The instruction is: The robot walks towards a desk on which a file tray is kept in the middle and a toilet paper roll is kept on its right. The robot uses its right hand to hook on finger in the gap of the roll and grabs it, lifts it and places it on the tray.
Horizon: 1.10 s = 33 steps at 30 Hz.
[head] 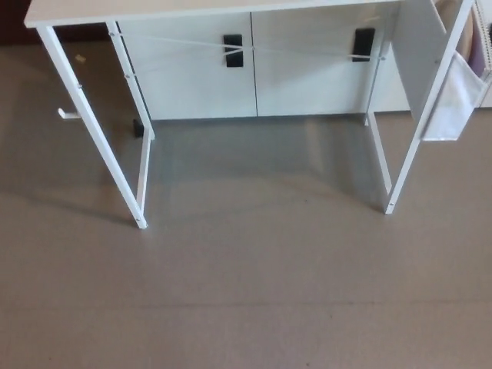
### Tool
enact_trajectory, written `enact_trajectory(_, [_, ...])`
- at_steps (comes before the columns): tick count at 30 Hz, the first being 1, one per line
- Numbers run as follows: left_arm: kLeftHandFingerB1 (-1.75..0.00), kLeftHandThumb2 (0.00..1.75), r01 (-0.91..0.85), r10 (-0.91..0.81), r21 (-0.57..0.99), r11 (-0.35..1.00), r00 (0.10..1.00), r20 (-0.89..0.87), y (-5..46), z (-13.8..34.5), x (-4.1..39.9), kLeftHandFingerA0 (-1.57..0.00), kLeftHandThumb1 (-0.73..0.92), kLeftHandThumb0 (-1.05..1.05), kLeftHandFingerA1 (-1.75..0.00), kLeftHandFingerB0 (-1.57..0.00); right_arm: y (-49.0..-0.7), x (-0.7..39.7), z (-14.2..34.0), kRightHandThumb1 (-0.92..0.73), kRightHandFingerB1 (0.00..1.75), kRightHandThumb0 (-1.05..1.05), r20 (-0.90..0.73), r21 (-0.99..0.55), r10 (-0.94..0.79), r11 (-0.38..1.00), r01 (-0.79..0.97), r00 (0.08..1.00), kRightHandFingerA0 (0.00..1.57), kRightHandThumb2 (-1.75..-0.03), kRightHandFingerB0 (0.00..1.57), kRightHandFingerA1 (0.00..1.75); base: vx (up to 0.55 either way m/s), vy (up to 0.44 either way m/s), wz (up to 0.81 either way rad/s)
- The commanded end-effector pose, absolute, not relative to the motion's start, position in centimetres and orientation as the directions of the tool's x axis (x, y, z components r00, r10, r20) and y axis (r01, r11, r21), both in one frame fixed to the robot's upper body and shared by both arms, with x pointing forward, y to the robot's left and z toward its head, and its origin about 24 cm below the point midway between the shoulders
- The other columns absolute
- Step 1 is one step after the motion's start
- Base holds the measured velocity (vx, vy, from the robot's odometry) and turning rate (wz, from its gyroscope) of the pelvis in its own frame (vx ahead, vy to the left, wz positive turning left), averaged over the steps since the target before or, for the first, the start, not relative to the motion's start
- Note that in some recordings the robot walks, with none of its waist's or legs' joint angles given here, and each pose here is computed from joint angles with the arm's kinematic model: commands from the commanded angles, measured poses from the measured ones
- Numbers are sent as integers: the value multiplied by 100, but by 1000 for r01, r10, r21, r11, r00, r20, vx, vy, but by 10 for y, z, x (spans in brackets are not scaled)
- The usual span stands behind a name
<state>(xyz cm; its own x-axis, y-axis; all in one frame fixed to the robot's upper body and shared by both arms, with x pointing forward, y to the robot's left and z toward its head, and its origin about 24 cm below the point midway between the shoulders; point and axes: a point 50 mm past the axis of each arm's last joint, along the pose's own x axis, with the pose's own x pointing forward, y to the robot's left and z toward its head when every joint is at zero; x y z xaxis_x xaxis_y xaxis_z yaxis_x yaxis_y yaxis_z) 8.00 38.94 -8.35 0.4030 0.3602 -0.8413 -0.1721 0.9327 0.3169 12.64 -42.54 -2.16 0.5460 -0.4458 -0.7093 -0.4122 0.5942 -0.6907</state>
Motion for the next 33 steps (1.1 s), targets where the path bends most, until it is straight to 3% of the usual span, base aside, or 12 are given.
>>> enact_trajectory(1, [-48,116,-182,379,333,925,378,-845,396,-79,79,-21,70,-83,-70,-5,-426,127,-22,-58,19,-85,-724,-672,-430,616,-411,540,2,-92,10,27,159,-14,-10])
enact_trajectory(3, [-46,121,-164,369,330,930,389,-844,395,-79,79,-1,73,-83,-62,-4,-426,125,-23,-57,20,-87,-709,-691,-444,594,-412,549,0,-94,11,25,173,57,-5])
enact_trajectory(13, [-48,118,-165,363,323,932,393,-845,396,-79,81,-10,72,-89,-67,-6,-426,120,-23,-56,27,-86,-688,-710,-451,579,-400,568,9,-89,10,34,173,87,8])
enact_trajectory(14, [-50,76,-152,362,329,932,388,-847,396,-78,81,-17,92,-87,-75,0,-426,119,-25,-54,24,-83,-694,-699,-443,604,-383,568,3,-91,8,28,152,-51,13])
enact_trajectory(17, [-52,72,-151,374,342,927,389,-842,397,-77,83,-24,92,-89,-81,0,-424,124,-24,-63,17,-95,-715,-688,-442,585,-430,542,3,-95,11,18,163,-145,8])
enact_trajectory(19, [-52,72,-155,377,343,926,394,-838,398,-78,82,-24,92,-89,-81,0,-424,125,-24,-63,17,-95,-718,-686,-441,579,-441,538,3,-95,11,18,202,-273,31])
enact_trajectory(20, [-49,116,-158,385,351,923,385,-839,398,-78,83,-29,72,-93,-75,-5,-425,122,-26,-56,21,-87,-711,-681,-441,628,-377,548,0,-91,11,22,316,-320,-26])
enact_trajectory(21, [-49,115,-158,388,355,921,383,-838,399,-77,85,-31,71,-92,-74,-3,-425,121,-27,-60,23,-84,-709,-683,-441,625,-379,550,10,-64,10,30,191,-165,32])
enact_trajectory(22, [-51,114,-154,389,357,921,382,-838,399,-76,87,-31,70,-90,-74,-2,-426,120,-26,-53,27,-83,-707,-686,-440,616,-387,554,5,-92,7,39,191,-161,39])
enact_trajectory(25, [-49,117,-116,381,367,923,399,-834,399,-75,87,-36,71,-90,-77,-2,-425,118,-28,-56,23,-84,-709,-664,-425,671,-330,562,10,-62,11,31,217,-185,5])
enact_trajectory(26, [-49,117,-115,379,364,924,399,-835,399,-75,87,-32,72,-91,-75,-4,-425,116,-30,-50,21,-78,-719,-636,-419,718,-283,554,0,-88,11,33,264,-135,0])
enact_trajectory(33, [-55,115,-120,383,366,923,390,-838,398,-74,88,-40,70,-85,-78,0,-424,119,-30,-50,26,-75,-715,-645,-428,708,-287,553,4,-84,8,27,328,13,-10])
